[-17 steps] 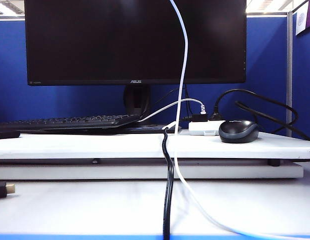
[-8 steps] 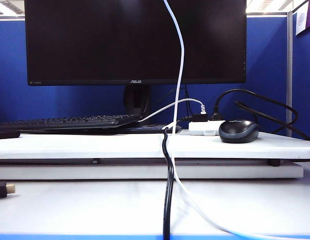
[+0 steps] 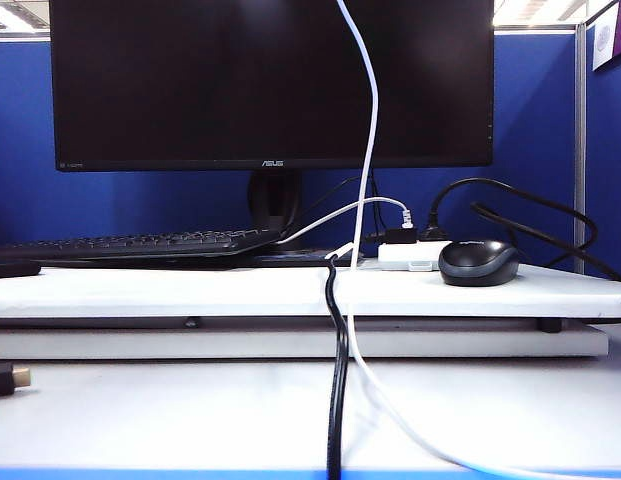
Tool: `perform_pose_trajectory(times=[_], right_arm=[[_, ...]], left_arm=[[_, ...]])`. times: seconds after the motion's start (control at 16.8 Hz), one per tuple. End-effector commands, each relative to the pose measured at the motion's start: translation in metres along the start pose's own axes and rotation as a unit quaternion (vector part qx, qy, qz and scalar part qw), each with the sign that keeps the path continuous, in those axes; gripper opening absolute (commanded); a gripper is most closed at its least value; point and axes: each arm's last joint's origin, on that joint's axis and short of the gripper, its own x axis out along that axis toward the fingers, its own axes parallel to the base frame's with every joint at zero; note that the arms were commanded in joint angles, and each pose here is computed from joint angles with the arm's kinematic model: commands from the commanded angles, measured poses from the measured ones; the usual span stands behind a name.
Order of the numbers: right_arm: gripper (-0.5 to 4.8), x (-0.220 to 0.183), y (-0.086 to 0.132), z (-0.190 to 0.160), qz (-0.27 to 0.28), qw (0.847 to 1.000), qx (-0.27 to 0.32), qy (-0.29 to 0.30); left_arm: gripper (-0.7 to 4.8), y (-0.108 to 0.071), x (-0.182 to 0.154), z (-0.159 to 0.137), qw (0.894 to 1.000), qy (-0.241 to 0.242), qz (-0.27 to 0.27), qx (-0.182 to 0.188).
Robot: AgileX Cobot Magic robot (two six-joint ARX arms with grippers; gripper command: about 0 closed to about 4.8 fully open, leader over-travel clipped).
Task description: Pick up the Type-C charging cable and the charging base, insert one end of the Type-C charger into the corresponding slot on the base, and finally place the plugged-in charger back on the table.
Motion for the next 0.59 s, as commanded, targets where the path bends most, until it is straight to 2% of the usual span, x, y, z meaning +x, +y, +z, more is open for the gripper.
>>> perform_pose_trajectory(times=[0.06, 0.24, 0.3, 0.36, 0.42, 0.48, 0.53, 0.59], right_arm=[[-0.05, -0.0063, 0.0166, 0.0245, 0.015, 0.993, -0.088, -0.082], [-0.05, -0.0060, 0.0162, 0.0242, 0.017, 0.994, -0.075, -0.080], [-0.05, -0.0064, 0.0162, 0.0253, 0.004, 0.992, -0.090, -0.090], [-0.05, -0.0064, 0.0162, 0.0253, 0.004, 0.992, -0.089, -0.089], [-0.05, -0.0064, 0.0164, 0.0252, 0.006, 0.992, -0.089, -0.089], [-0.05, -0.0070, 0.0173, 0.0255, 0.006, 0.992, -0.090, -0.089], [-0.05, -0.0095, 0.0206, 0.0267, 0.006, 0.991, -0.093, -0.091], [-0.05, -0.0100, 0.0211, 0.0270, 0.003, 0.991, -0.093, -0.094]], left_arm=[[-0.06, 0.0087, 0.0017, -0.0193, 0.994, 0.090, -0.037, -0.054], [-0.06, 0.0082, 0.0012, -0.0212, 0.990, 0.111, -0.057, -0.061], [-0.06, 0.0089, 0.0014, -0.0210, 0.992, 0.103, -0.047, -0.061], [0.28, 0.0094, 0.0014, -0.0205, 0.993, 0.095, -0.038, -0.061], [1.59, 0.0092, 0.0014, -0.0203, 0.993, 0.095, -0.038, -0.060], [2.50, 0.0092, 0.0014, -0.0203, 0.993, 0.095, -0.038, -0.060], [4.79, 0.0094, 0.0015, -0.0200, 0.994, 0.090, -0.033, -0.059], [4.79, 0.0089, 0.0014, -0.0195, 0.994, 0.089, -0.033, -0.057]])
